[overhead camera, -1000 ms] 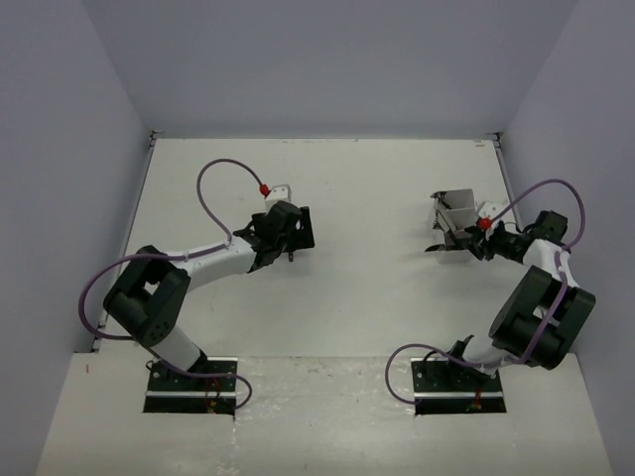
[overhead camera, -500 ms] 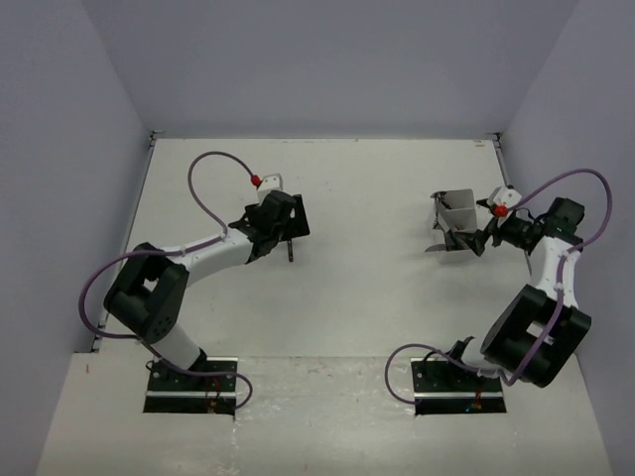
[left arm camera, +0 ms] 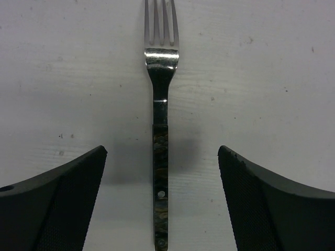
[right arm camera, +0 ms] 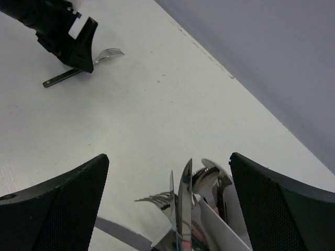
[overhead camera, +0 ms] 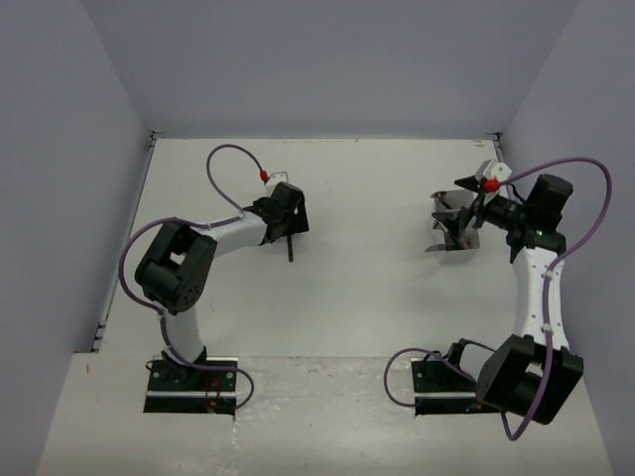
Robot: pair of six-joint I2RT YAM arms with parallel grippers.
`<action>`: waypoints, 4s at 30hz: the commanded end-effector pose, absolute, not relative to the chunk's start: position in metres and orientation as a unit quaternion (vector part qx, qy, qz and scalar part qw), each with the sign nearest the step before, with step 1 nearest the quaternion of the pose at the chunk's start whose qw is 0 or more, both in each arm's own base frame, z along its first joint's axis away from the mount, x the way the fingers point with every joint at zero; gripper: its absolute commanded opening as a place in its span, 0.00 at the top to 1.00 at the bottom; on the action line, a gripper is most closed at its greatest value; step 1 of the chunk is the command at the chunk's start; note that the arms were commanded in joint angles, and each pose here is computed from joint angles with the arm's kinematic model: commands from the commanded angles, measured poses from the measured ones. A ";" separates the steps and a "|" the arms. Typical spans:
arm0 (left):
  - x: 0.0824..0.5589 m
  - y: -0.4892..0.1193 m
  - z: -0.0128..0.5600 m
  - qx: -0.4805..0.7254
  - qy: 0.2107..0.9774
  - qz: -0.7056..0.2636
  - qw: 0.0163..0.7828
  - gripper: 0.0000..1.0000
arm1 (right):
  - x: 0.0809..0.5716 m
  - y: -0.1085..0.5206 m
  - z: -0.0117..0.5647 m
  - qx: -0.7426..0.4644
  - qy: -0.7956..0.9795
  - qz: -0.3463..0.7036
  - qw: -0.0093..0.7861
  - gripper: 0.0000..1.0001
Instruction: Sort the eating utensils into containers
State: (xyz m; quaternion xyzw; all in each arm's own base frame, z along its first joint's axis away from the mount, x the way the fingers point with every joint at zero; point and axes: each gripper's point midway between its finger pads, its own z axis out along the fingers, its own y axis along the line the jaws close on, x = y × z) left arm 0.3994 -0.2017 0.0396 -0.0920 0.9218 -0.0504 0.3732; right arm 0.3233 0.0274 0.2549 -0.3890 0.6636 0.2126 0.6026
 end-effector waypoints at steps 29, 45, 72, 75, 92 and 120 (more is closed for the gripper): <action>0.381 -0.213 0.119 -0.020 0.892 -0.126 0.434 1.00 | 0.370 0.123 0.321 0.006 0.733 0.277 0.621 0.01; 0.301 -0.262 0.302 0.124 0.677 -0.394 0.608 1.00 | 0.270 0.242 0.302 -0.146 0.702 0.459 0.524 0.01; 0.275 -0.271 0.350 0.117 0.637 -0.445 0.618 1.00 | 0.280 0.331 0.322 -0.207 0.695 0.457 0.515 0.38; 0.275 -0.271 0.346 0.102 0.640 -0.454 0.611 1.00 | 0.283 0.333 0.314 -0.204 0.704 0.449 0.511 0.52; 0.274 -0.279 0.348 0.089 0.643 -0.461 0.606 1.00 | 0.288 0.347 0.309 -0.237 0.695 0.424 0.530 0.89; 0.285 -0.219 0.301 0.028 0.724 -0.311 0.615 0.00 | 0.369 0.030 0.308 -0.449 0.577 0.122 0.671 1.00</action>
